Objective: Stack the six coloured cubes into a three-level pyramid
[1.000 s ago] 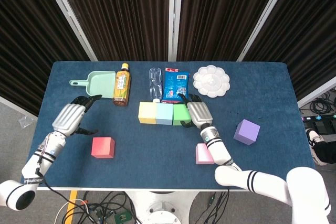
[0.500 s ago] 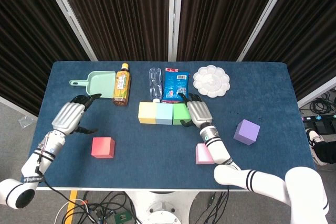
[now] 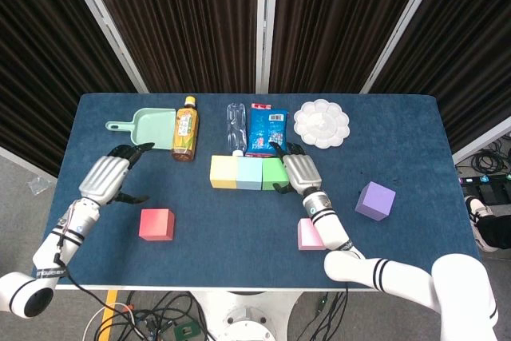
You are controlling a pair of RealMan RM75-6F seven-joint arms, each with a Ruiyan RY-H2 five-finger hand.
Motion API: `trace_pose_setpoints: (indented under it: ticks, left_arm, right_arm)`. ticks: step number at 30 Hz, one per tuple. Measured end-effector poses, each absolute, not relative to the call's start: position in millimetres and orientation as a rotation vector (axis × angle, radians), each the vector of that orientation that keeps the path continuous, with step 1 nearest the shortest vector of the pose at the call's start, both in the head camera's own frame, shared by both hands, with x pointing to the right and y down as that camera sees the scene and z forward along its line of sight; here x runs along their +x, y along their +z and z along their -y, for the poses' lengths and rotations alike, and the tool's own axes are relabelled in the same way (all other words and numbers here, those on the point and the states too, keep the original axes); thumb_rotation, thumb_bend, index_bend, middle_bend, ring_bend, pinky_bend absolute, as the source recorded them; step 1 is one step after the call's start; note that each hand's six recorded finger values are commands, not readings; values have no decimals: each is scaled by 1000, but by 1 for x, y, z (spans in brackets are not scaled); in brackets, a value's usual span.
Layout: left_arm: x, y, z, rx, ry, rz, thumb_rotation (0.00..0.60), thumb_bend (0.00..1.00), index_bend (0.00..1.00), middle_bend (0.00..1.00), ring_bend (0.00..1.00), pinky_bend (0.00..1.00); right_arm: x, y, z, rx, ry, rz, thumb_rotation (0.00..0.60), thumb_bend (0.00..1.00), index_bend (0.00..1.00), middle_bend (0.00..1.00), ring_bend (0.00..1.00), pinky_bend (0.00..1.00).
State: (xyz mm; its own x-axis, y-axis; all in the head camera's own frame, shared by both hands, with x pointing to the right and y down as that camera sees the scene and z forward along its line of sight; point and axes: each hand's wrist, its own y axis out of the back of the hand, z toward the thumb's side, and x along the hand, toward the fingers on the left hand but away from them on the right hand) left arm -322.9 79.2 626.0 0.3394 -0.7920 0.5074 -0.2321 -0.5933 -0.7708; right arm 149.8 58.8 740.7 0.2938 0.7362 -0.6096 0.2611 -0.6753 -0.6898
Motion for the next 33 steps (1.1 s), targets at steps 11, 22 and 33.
trace_pose_setpoints:
  ticks: [11,22,33]
  left_arm:
    - [-324,626,-80,-2022,-1237,-895,600,87,85,135,190,136]
    - [-322,625,-81,-2022,-1230,-891,600,87,85,135,190,136]
    - [-322,625,-82,-2024,-1233,-891,600,87,85,133,190,136]
  right_arm:
    - [147,740,-59,-2111,1354,891,600,199,0,242,17,0]
    - [150,737,-60,-2111,1358,891,600,199,0,269,18,0]
    - [147,737,-59,-2117,1351,899,600,200,0,282,18,0]
